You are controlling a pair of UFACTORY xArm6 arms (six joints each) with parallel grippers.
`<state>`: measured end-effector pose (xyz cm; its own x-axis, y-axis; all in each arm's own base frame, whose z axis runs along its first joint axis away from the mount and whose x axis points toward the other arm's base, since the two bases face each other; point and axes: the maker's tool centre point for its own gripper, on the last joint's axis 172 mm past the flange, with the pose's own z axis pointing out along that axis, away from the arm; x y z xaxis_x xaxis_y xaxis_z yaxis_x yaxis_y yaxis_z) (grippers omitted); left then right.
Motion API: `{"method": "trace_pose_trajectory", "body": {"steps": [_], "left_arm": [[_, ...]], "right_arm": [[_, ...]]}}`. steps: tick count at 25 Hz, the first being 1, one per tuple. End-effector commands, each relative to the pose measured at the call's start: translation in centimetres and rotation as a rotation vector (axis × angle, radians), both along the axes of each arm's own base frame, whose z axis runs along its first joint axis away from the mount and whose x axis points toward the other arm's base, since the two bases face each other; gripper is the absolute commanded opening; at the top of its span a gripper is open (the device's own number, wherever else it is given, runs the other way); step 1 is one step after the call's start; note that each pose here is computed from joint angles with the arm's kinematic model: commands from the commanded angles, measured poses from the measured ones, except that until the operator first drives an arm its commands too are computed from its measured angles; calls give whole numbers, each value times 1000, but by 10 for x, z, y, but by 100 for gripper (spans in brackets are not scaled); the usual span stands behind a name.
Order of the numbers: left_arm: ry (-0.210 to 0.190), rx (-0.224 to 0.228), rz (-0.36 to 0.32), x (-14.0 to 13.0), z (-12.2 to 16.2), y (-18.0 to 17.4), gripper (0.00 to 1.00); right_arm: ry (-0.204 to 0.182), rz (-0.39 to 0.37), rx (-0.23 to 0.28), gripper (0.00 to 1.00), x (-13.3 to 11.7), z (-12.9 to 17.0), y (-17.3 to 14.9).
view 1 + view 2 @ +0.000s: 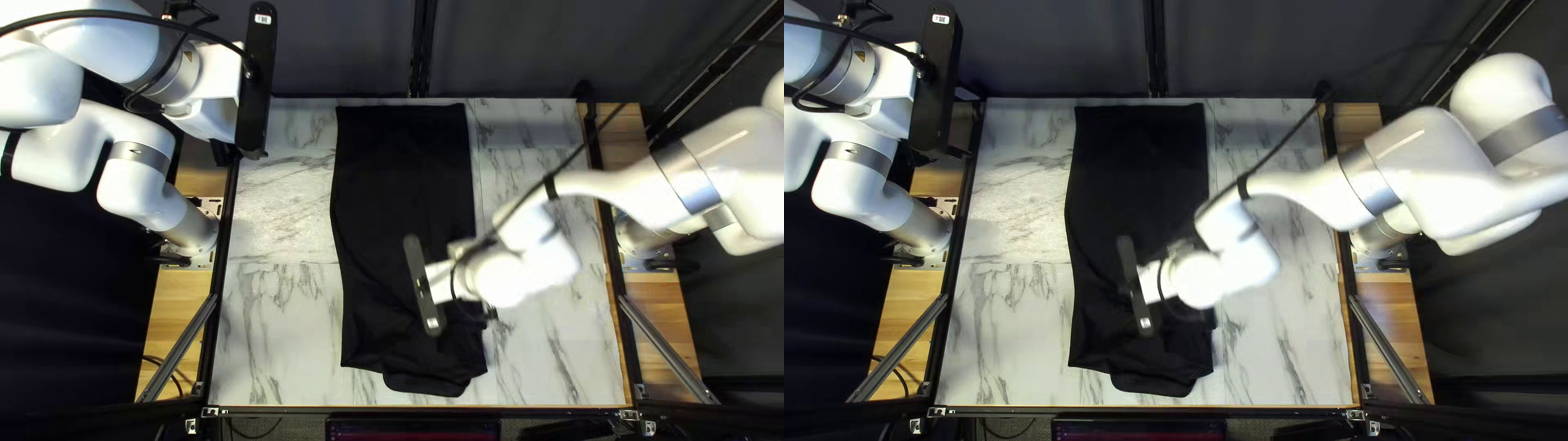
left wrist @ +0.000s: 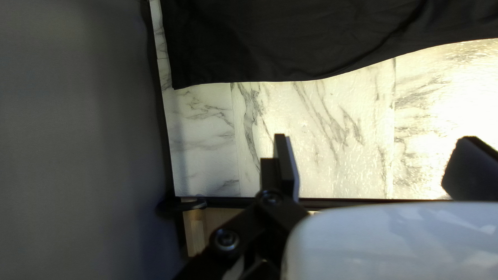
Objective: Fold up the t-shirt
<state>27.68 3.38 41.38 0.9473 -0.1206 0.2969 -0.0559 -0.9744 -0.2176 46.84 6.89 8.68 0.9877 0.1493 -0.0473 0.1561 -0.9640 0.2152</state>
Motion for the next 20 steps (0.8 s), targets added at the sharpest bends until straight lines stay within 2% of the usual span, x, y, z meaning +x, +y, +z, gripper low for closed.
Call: {"method": "trace_pose_trajectory", "body": {"steps": [1,6,8,11,15,17,20], "left_arm": [[0,0,0,0,0,0,100],[0,0,0,0,0,0,100],[0,0,0,0,0,0,100],[0,0,0,0,0,0,100],[0,0,0,0,0,0,100],[0,0,0,0,0,0,100],[0,0,0,0,0,0,100]], "right_arm": [[4,-11,9,100,1,-2,-1],[4,-11,9,100,1,-2,-1],[9,13,21,100,2,3,-2],[6,52,120,100,7,15,2],[-17,33,334,100,5,16,9],[-22,15,373,100,2,13,10],[-22,15,373,100,2,13,10]]}}
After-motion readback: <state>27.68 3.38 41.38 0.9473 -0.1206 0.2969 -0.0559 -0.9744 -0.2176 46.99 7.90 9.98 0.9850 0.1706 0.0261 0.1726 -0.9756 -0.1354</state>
